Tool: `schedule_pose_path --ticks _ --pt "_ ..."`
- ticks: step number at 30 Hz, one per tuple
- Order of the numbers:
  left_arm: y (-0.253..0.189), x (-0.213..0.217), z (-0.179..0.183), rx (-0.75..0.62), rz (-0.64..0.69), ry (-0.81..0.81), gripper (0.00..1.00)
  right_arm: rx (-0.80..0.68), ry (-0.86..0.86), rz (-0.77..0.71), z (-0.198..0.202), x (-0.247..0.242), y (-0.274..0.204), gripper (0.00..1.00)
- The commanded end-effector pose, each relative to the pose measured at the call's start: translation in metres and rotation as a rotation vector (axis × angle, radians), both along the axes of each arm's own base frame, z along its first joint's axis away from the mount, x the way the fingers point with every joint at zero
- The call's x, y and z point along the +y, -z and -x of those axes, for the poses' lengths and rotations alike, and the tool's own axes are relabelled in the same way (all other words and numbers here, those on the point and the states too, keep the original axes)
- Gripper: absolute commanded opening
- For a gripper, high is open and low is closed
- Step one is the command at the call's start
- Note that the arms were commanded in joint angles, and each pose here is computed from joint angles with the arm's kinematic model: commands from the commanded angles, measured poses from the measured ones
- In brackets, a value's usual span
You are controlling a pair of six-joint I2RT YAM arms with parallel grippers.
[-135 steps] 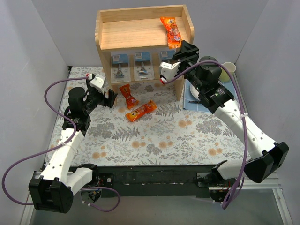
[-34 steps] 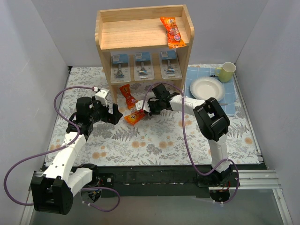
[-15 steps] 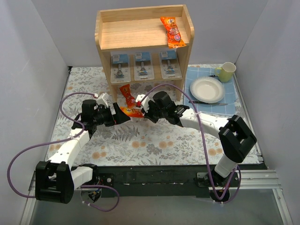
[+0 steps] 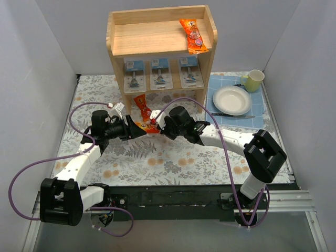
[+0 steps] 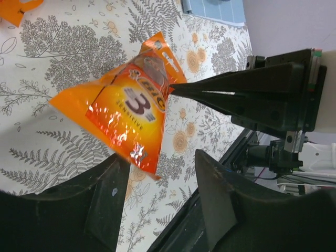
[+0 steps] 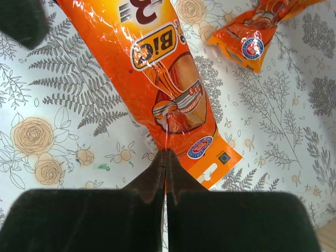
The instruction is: Place and organize the shaving razors onto the shelf
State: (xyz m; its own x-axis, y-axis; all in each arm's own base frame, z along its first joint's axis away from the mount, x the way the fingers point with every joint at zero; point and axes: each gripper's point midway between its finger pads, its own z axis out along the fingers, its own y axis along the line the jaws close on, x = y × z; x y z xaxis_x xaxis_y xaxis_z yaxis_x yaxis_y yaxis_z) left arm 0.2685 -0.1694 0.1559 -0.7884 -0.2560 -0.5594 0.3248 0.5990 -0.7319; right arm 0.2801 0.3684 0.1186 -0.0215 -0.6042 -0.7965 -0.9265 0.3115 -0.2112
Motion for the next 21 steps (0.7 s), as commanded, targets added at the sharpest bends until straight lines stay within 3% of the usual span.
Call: schedule_pose_path --ticks 1,9,10,11,15,16,17,19,20,21 --pt "-0.015 -0.002 -0.01 -0.085 0.009 0.026 0.48 -0.093 -0.074 -0.06 0.007 0.013 -0.033 0.01" --pt "-0.017 0.001 -0.019 -0.147 -0.019 0.014 0.2 -0.122 -0.171 -0.027 0.023 0.013 -0.032 0.01" --pt "-0.016 0.001 -0.019 -0.159 -0.028 0.02 0.08 -0.128 -0.183 -0.033 0.025 0.013 -0.033 0.01" --pt "-0.016 0.002 -0.018 -0.165 -0.033 0.019 0.01 -0.136 -0.196 -0.047 0.027 0.014 -0.037 0.01" --pt "-0.016 0.002 -0.011 -0.2 -0.044 0.062 0.0 -0.113 -0.286 -0.065 0.043 0.016 -0.042 0.01" --pt "-0.018 0.0 -0.007 -0.213 -0.037 0.094 0.0 -0.092 -0.298 -0.057 0.046 0.014 -0.042 0.06" --pt "-0.018 -0.003 0.004 -0.235 -0.034 0.168 0.0 -0.045 -0.306 -0.047 0.047 0.009 -0.045 0.21" --pt "-0.019 -0.008 0.014 -0.247 -0.024 0.282 0.0 0.038 -0.301 -0.073 0.048 0.001 -0.052 0.31" --pt "-0.016 -0.013 0.036 -0.171 0.023 0.378 0.0 0.065 -0.282 -0.103 0.038 -0.008 -0.063 0.36" --pt "-0.013 -0.012 0.032 -0.22 -0.009 0.448 0.0 0.133 -0.306 -0.123 0.044 -0.014 -0.064 0.38"
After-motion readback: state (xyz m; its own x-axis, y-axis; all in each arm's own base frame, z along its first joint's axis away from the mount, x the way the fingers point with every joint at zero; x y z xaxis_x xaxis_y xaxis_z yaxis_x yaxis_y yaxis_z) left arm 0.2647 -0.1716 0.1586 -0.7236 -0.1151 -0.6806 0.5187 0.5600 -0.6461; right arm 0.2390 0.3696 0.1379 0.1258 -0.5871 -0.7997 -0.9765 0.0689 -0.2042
